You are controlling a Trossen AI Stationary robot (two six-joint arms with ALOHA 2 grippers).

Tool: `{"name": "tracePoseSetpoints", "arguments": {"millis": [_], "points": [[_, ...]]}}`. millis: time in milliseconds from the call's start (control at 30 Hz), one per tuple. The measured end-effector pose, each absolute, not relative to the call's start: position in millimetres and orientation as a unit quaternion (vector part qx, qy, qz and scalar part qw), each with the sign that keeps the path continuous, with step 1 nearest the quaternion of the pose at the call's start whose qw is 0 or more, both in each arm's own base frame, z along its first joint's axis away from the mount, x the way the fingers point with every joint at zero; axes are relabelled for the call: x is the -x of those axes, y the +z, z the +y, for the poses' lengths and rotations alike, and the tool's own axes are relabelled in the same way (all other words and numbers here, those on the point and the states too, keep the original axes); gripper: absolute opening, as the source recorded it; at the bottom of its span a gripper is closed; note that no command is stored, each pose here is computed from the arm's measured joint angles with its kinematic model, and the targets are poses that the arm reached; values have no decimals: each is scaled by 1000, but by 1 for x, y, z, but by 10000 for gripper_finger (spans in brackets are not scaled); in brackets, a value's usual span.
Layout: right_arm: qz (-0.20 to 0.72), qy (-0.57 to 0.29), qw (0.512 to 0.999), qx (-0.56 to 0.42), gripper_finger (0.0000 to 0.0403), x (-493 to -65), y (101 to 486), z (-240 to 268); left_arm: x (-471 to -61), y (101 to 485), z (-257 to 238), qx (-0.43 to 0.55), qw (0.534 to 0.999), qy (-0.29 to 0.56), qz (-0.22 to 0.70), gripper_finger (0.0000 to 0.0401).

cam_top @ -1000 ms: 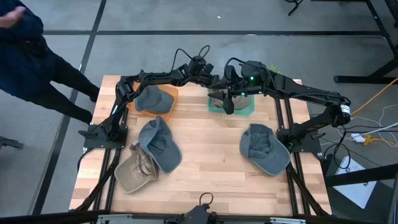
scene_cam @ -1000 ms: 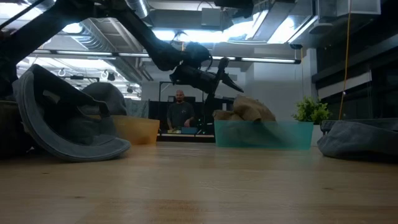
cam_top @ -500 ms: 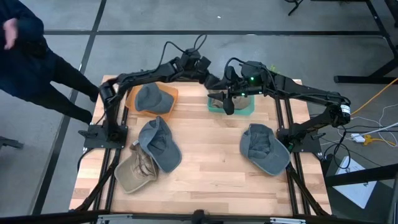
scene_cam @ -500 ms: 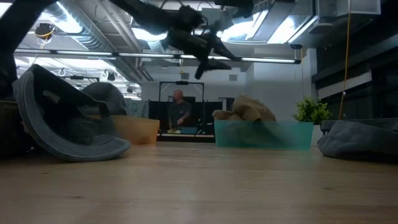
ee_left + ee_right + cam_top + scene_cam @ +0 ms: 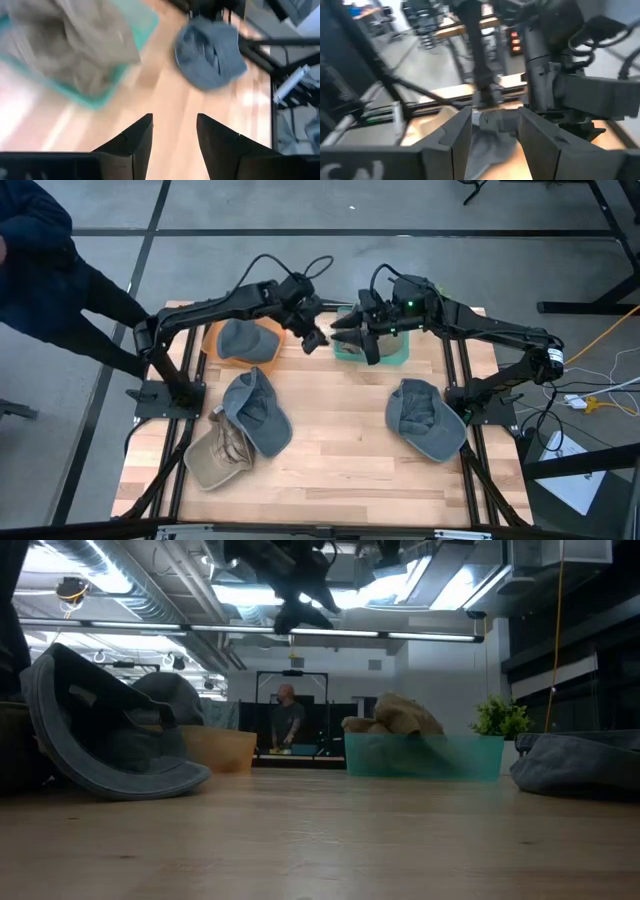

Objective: Pick & Place hat
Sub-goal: Put the left gray cap into the orange bin

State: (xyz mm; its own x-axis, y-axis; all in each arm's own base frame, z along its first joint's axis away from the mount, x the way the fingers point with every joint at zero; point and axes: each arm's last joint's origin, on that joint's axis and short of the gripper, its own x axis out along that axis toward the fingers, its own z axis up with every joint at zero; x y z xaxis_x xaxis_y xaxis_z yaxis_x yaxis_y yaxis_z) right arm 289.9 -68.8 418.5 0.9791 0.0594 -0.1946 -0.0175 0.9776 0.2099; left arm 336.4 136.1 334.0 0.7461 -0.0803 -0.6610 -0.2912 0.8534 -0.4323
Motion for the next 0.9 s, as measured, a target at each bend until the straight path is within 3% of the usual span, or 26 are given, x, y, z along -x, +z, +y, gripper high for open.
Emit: {"name": "tracePoseSetpoints", "arguments": {"millis": [300,633,733,900], "points": [[167,96,972,-136,155,-286,406,-63,-319,337,76,284,839,24,463,148],[224,97,954,-174,155,-288,394,-52,-295,365,-6,158,864,-52,475,148],[240,98,951,-171,155,-291,384,-44,-284,365,-27,134,850,-81,504,148],[276,123,940,-156,155,-294,360,-27,-265,358,-49,94,808,-57,579,148]]}}
